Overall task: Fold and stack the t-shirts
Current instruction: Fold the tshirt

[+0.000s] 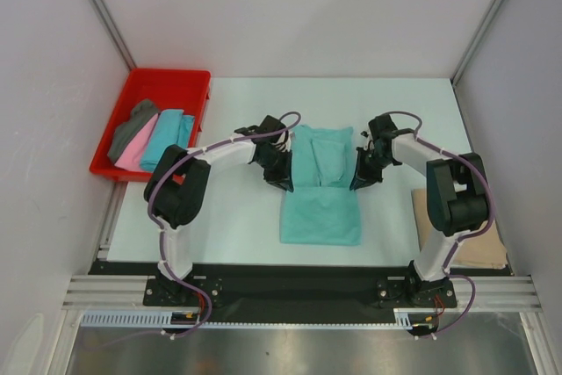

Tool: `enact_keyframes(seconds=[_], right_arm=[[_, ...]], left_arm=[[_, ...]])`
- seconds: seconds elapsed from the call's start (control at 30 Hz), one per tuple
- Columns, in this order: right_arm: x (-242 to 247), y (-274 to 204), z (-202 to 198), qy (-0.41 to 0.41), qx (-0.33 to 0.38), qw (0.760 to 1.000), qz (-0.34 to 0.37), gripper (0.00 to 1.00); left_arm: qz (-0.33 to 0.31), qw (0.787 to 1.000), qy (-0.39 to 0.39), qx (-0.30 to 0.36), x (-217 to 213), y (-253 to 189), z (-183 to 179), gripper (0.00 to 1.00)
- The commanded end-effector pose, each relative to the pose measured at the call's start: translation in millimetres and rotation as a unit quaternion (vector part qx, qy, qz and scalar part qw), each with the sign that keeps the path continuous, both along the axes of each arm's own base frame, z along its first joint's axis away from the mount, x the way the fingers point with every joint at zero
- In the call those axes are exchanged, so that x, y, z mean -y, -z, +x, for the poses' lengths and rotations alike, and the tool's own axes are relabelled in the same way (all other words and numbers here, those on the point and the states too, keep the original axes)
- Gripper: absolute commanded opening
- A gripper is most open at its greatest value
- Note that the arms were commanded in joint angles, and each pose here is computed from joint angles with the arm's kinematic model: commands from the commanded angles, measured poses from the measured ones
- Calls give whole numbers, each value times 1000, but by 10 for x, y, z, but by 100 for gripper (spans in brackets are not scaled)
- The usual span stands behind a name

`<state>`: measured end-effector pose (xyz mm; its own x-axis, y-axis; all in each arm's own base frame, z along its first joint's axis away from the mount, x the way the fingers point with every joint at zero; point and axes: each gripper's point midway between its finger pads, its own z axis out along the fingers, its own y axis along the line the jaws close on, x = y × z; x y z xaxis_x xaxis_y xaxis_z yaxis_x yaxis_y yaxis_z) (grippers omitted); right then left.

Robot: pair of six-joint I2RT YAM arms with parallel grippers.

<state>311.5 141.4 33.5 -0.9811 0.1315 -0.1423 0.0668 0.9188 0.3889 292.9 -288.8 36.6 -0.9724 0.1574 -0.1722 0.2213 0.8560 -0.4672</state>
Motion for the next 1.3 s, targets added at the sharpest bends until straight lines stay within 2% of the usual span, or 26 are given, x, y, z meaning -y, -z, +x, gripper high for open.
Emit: enact_keyframes(seconds=[0.0,0.07,0.27,0.33,0.7,0.87,1.03,1.07,1.1,1.13,1.2,1.23,1.27], right_arm=[[-130,-210,121,-16,31,999,30,0],[-132,-300,99,-22,37,998,35,0],[-307,-798,-30,-45,76,989,121,0],[-345,-855,-15,-50,88,984,148,0],[-145,-182,279,-22,47,992,112,0],[-31,-74,312,-9,46,995,86,0],[-24,-65,406,-1,44,996,79,1],[-21,-65,407,1,43,996,76,3],[16,-35,418,4,41,997,66,10],[31,-28,421,7,38,997,60,13],[98,-27,423,9,38,999,38,18],[138,-47,434,10,43,999,27,21],[174,-70,418,10,39,999,15,24]], left_arm=[[-62,997,25,47,194,-356,98,11],[-89,994,39,53,245,-468,68,0],[-236,963,95,83,435,-957,-112,0],[-256,958,93,91,403,-969,-53,0],[-145,987,52,47,103,-32,527,0],[-81,995,34,37,-93,233,529,0],[-77,996,31,37,-141,205,447,1],[-69,997,29,35,-168,210,433,5],[-67,997,28,36,-178,191,434,10],[-63,997,27,36,-195,174,424,24],[-40,997,20,58,-264,51,456,39],[-29,997,21,72,-293,-14,480,52],[-9,996,14,91,-366,-132,507,59]])
